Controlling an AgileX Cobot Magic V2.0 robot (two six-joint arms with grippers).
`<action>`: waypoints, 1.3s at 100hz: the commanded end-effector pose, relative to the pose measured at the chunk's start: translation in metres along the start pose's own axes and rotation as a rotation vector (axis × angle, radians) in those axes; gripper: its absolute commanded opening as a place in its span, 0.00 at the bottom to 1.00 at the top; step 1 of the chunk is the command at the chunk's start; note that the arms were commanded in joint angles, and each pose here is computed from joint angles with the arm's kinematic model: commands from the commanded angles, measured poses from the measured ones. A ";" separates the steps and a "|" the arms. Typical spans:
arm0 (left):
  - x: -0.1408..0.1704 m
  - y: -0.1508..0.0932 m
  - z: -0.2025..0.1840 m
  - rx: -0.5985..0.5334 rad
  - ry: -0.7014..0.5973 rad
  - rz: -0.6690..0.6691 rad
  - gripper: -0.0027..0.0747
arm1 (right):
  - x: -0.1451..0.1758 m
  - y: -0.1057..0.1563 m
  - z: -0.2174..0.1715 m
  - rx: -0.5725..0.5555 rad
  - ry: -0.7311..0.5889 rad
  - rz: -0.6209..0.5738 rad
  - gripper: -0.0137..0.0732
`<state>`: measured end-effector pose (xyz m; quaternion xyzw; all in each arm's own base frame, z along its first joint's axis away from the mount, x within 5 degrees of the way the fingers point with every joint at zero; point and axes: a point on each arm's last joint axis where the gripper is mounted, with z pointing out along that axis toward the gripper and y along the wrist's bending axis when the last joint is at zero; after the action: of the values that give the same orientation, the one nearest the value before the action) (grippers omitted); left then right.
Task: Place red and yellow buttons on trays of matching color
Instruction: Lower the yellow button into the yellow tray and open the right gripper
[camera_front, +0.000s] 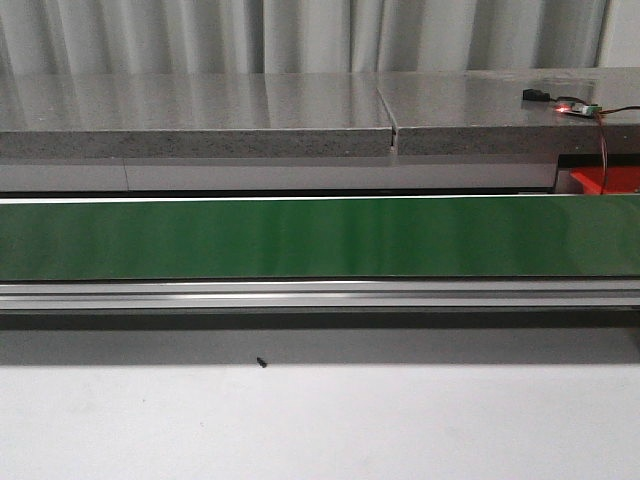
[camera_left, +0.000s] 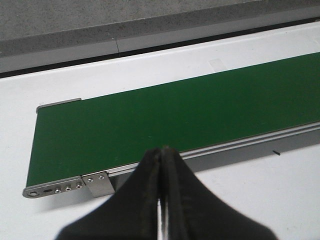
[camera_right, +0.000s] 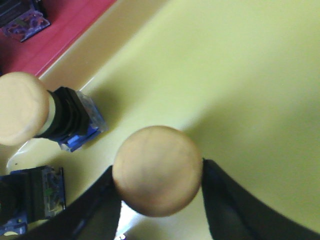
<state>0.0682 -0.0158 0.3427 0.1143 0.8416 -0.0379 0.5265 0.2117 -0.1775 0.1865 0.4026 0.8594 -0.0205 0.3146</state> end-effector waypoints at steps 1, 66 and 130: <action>-0.012 0.000 -0.003 0.003 -0.085 -0.005 0.01 | -0.013 0.002 -0.010 0.001 -0.086 0.011 0.72; -0.012 0.000 -0.003 0.003 -0.085 -0.005 0.01 | -0.019 0.032 -0.055 -0.086 -0.224 -0.113 0.78; -0.012 0.000 -0.003 0.003 -0.085 -0.005 0.01 | 0.015 0.112 -0.127 -0.371 -0.360 -0.529 0.11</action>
<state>0.0682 -0.0158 0.3427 0.1143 0.8416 -0.0379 0.5265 0.2184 -0.0646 0.2850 0.1245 0.8717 -0.0054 0.4739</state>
